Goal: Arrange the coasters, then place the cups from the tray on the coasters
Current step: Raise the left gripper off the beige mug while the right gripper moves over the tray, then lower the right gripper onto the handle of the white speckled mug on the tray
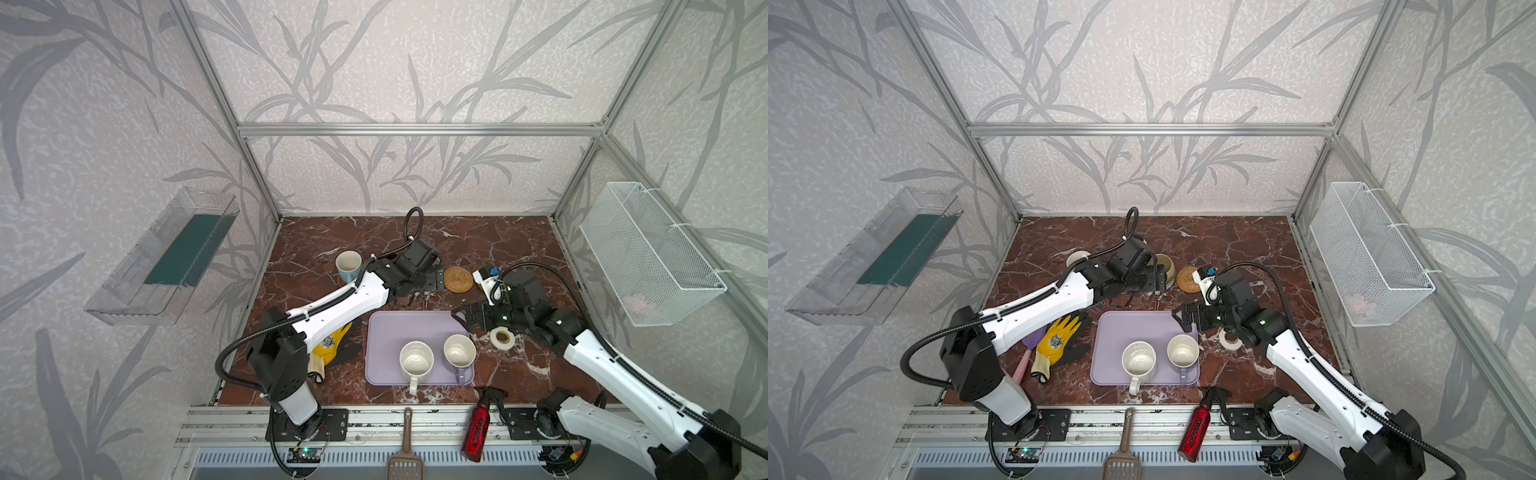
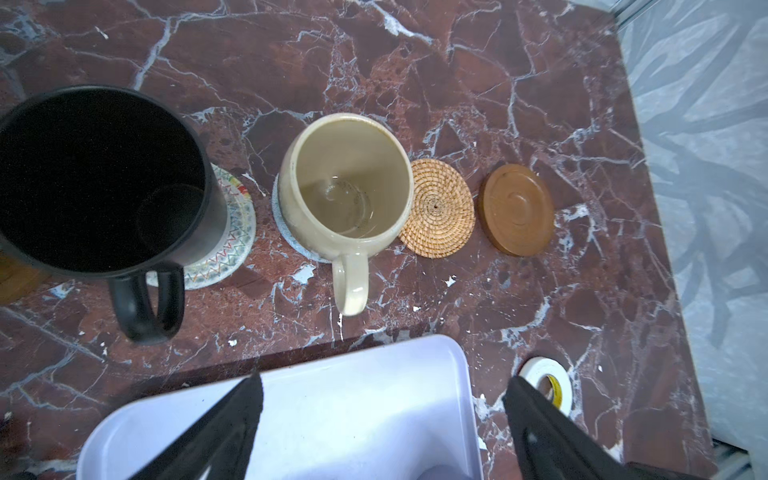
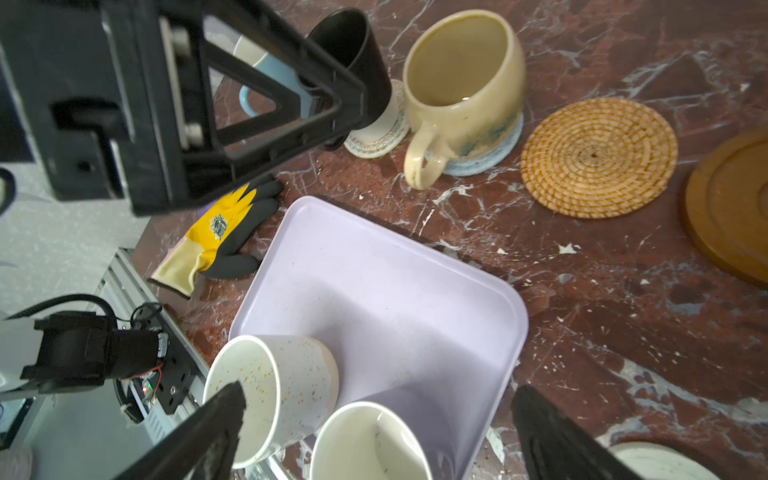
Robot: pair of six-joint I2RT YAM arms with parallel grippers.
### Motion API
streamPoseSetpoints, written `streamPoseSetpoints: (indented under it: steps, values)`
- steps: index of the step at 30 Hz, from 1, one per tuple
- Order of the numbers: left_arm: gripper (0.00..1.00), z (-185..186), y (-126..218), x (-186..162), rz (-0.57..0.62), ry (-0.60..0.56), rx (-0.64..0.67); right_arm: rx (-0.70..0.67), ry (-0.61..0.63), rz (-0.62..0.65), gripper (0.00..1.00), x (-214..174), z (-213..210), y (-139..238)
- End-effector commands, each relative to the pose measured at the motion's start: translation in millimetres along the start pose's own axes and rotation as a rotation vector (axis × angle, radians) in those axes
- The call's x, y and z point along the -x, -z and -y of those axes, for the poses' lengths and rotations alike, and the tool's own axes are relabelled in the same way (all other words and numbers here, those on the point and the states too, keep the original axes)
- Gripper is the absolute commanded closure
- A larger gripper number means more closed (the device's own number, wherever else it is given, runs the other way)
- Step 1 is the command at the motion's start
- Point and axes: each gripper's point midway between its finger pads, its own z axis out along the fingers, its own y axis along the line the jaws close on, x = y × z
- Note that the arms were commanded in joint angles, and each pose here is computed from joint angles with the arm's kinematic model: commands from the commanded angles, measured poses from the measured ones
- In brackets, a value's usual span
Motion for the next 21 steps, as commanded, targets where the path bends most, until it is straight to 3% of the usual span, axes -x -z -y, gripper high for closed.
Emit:
streamPoseSetpoints:
  steps: [1, 6, 13, 21]
  values:
    - [0.02, 1, 22, 7, 0.029, -0.012, -0.05, -0.086, 0.085, -0.004, 0.01, 3, -12, 12]
    - [0.02, -18, 51, -1, 0.023, -0.011, -0.047, -0.134, 0.205, -0.046, 0.01, -7, -38, 9]
    - [0.04, -48, 100, -16, 0.061, -0.047, -0.092, -0.101, 0.277, -0.071, 0.03, -35, -81, -4]
    - [0.05, -71, 120, -55, -0.038, 0.004, -0.11, -0.086, 0.314, -0.14, 0.05, -92, -113, -33]
